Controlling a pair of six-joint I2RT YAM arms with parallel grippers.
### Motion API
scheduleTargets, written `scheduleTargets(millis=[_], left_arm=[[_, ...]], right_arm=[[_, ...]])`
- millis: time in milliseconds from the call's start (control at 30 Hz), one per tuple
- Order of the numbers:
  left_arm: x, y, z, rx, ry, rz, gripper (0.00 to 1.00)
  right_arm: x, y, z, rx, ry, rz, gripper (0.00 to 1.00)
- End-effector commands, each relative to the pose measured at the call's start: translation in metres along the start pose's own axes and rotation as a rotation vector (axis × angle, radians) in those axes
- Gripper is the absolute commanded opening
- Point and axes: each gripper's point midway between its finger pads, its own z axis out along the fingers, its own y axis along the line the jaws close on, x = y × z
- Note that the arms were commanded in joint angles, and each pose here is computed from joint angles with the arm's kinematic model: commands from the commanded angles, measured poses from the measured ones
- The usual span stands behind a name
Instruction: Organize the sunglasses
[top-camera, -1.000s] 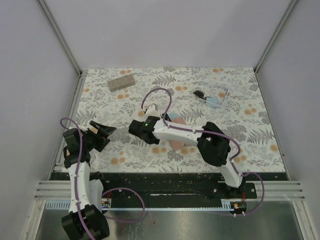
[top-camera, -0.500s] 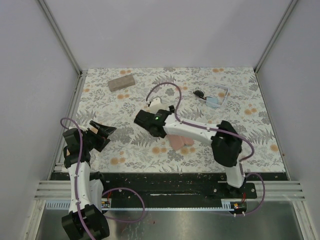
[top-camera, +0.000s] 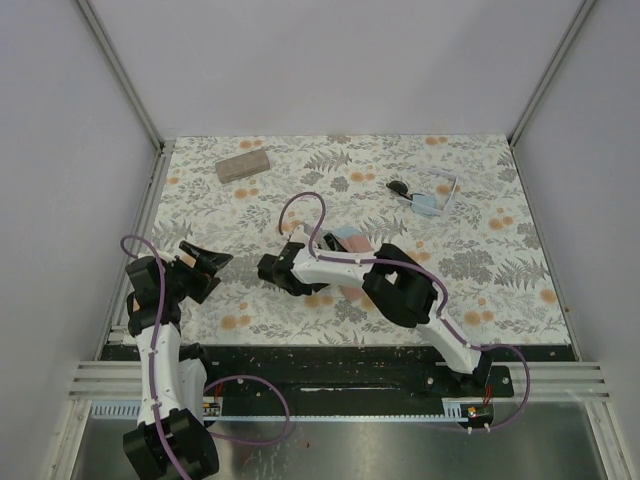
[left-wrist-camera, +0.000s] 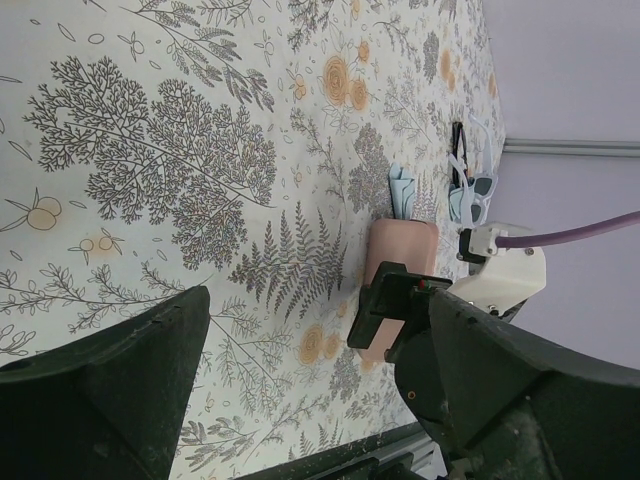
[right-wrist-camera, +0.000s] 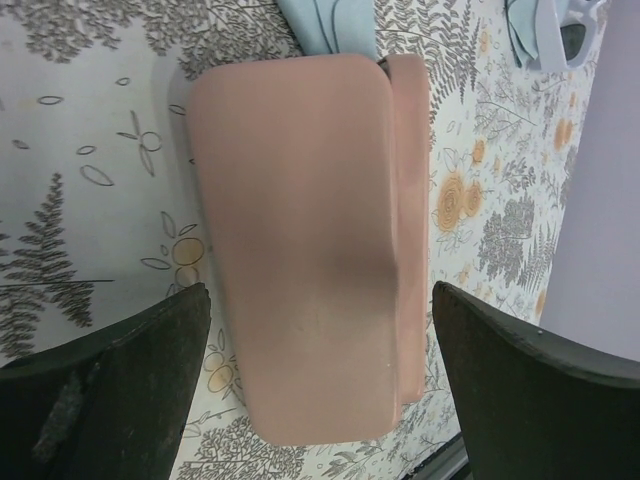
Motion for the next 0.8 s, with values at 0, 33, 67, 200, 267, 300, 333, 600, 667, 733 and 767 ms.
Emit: scheduleTargets(millis=[0,33,67,200,267,300,333,600,667,733,767], left_arm=[[-0.005,-0.007,0.001,0.041,-0.010,0.034,0.94],[-0.004,-0.007,0.001,0.042,-0.008,0.036,0.94],[-0.004,-0.007,0.001,0.042,-0.010,0.035,0.94],[-0.004,-0.008,0.001,0.048,-0.006,0.037,0.94],[-0.005,-0.009,0.000,0.049,-0.009,0.041,0.94],[-0.005,-0.009,0.000,0.048,-0.011,0.041,0.94],[-0.005,-0.010,0.000,0.048,-0.011,0.043,0.94],[-0.005,-0.009,0.001,0.045,-0.010,0.041,0.94],[-0.005,-0.009,0.001,0.045,-0.010,0.043,0.94],[-0.005,-0.009,0.001,0.045,-0.009,0.043,0.94],[-0.005,-0.009,0.001,0.046,-0.008,0.043,0.93]], right_arm=[[0.004,-0.018,0.011,0.089,-0.002,0.030,0.99],[0.006,-0.018,0.011,0.087,0.003,0.035,0.99],[0.008,-0.019,0.013,0.089,0.011,0.038,0.99],[0.014,-0.021,0.018,0.062,0.036,0.069,0.98],[0.016,-0.021,0.020,0.043,0.039,0.076,0.89],[0.015,-0.021,0.019,0.036,0.037,0.080,0.84],[0.016,-0.021,0.019,0.034,0.037,0.077,0.79],[0.007,-0.029,0.013,0.018,0.011,0.101,0.63],[0.004,-0.034,0.010,0.015,0.000,0.112,0.64],[0.001,-0.041,0.007,0.011,-0.004,0.126,0.90],[0.000,-0.044,0.006,0.008,-0.005,0.134,0.99]])
